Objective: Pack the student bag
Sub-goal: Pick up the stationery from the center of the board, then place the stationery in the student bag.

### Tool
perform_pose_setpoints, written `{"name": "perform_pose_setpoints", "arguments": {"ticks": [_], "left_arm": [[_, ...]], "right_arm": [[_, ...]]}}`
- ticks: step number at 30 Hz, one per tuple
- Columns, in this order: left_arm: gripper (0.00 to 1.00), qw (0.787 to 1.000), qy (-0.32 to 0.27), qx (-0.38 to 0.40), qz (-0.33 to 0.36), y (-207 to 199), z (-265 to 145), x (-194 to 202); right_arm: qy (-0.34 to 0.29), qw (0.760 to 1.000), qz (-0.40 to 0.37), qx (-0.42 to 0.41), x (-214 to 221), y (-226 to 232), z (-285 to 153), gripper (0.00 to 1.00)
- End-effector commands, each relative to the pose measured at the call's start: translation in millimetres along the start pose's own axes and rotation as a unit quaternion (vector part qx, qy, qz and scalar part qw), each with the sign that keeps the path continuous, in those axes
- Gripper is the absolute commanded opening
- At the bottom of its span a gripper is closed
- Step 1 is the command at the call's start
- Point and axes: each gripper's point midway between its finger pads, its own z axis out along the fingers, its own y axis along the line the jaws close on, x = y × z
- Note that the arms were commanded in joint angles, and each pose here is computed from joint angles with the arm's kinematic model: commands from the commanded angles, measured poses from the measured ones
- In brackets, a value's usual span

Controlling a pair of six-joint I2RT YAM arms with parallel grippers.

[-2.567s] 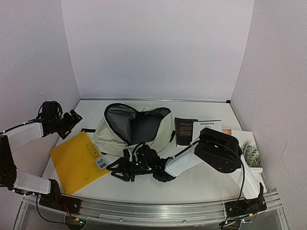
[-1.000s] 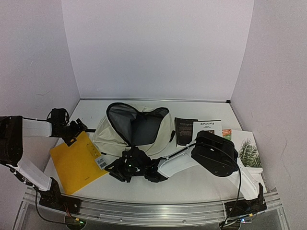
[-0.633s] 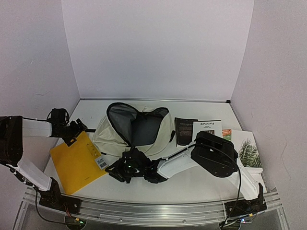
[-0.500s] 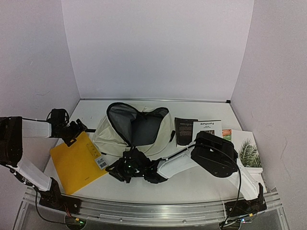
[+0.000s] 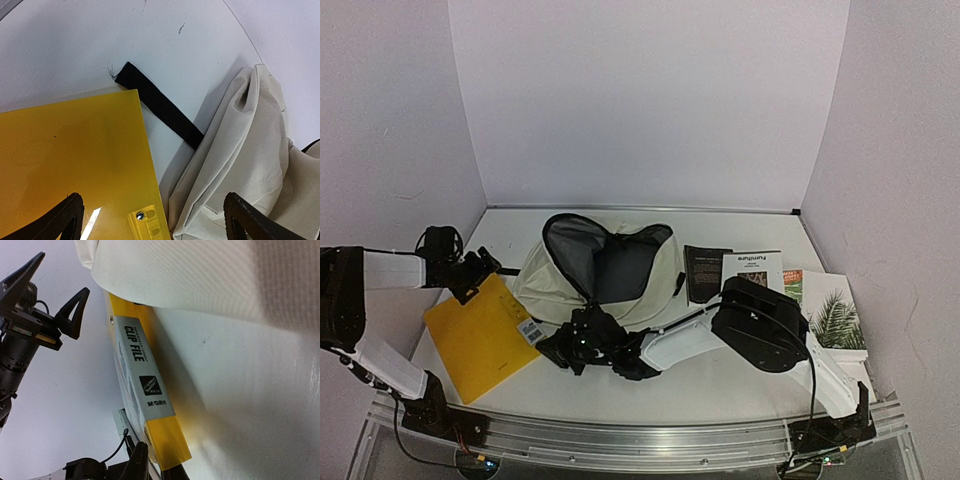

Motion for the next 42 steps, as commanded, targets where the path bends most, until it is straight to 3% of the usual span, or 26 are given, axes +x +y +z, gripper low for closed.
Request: {"name": "perform_pose_setpoints", "arguments": {"ticks": [1, 9, 14, 22, 27, 31, 35, 39, 42], "left_arm": [[0.97, 0.999, -0.022, 0.022, 0.012, -14.0, -14.9, -9.6], [0.98, 0.995, -0.072, 0.048, 0.051, -45.0, -69.2, -30.2], [0.99, 0.989, -0.104, 0.061, 0.088, -67.4, -114.6, -41.6], [0.97, 0.962, -0.072, 0.183, 0.190, -131.5, -158.4, -32.5], [0.96, 0.930, -0.058, 0.268, 0.244, -169.7, -184.2, -25.1], [0.96, 0.907, -0.060, 0.289, 0.300, -189.6, -196.7, -25.4], [0.95, 0.874, -0.016, 0.321, 0.363, -215.8, -204.2, -0.8], [0.96, 0.817, 0.039, 0.374, 0.437, -246.5, -208.3, 49.3], [0.96, 0.790, 0.080, 0.406, 0.453, -260.5, -205.5, 71.9]], "right_arm": [[-0.023, 0.997, -0.034, -0.059, -3.8, 47.6, -2.1, 0.01], [-0.054, 0.984, -0.134, -0.108, -3.3, 121.3, -49.6, 0.00], [-0.058, 0.967, -0.237, -0.073, 1.5, 151.3, -78.1, 0.00], [-0.060, 0.917, -0.395, -0.006, -0.1, 185.8, -123.5, 0.00], [-0.056, 0.867, -0.492, 0.059, -23.2, 204.6, -153.5, 0.00], [0.016, 0.837, -0.544, 0.053, -33.0, 210.5, -172.8, 0.00], [0.066, 0.825, -0.560, 0.039, -49.7, 213.8, -201.1, 0.00], [0.077, 0.819, -0.569, 0.009, -74.3, 232.3, -242.4, 0.00], [0.090, 0.811, -0.578, -0.010, -81.2, 242.4, -268.7, 0.00]]}}
